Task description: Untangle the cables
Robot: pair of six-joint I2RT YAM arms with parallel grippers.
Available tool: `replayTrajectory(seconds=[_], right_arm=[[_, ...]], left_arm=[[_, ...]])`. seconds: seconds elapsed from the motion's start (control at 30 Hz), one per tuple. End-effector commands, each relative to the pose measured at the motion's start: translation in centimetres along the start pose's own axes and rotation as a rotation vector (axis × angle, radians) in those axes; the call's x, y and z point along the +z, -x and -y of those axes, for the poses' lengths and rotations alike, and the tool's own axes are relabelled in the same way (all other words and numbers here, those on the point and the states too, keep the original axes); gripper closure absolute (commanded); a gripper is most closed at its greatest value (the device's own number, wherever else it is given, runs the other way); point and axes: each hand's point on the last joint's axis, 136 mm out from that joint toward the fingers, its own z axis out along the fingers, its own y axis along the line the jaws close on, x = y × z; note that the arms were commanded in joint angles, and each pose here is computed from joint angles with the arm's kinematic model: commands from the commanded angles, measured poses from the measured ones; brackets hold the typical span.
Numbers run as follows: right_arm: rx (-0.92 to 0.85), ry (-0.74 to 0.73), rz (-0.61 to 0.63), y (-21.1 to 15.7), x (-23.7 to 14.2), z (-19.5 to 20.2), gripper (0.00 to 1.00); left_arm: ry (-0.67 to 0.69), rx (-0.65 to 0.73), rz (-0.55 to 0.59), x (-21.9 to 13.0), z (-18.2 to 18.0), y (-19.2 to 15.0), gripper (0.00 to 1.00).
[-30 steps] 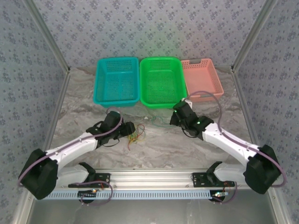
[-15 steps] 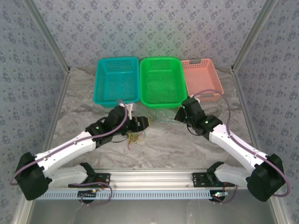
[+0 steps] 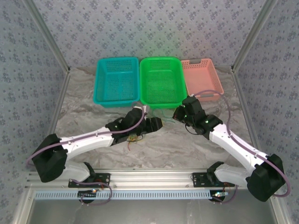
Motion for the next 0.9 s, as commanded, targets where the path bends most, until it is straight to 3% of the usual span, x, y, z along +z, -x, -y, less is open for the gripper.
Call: replayTrajectory(seconds=[0.0, 0.2, 0.33, 0.47, 0.7, 0.87], right_arm=[[0.027, 0.043, 0.013, 0.4, -0.8, -1.0, 1.00], [0.036, 0.061, 0.006, -0.1, -0.8, -1.2, 1.00], [0.040, 0.061, 0.005, -0.4, -0.9, -1.0, 1.00], [0.037, 0.056, 0.018, -0.2, -1.3, -0.8, 1.00], [0.018, 0.017, 0.065, 2.0, -2.4, 0.2, 1.00], [0.009, 0.017, 0.137, 6.8, -4.3, 0.4, 1.00]], left_arm=[[-0.096, -0.014, 0.071, -0.1, 3.2, 2.0, 0.43], [-0.092, -0.010, 0.091, 0.0, 3.5, 2.4, 0.53], [-0.081, -0.008, 0.104, 0.0, 3.3, 2.7, 0.83], [-0.060, -0.002, 0.101, -0.1, 2.7, 2.5, 1.00], [-0.049, 0.055, 0.051, -0.9, 2.5, 1.5, 1.00], [0.016, 0.190, -0.080, -1.2, 1.6, -0.5, 1.00]])
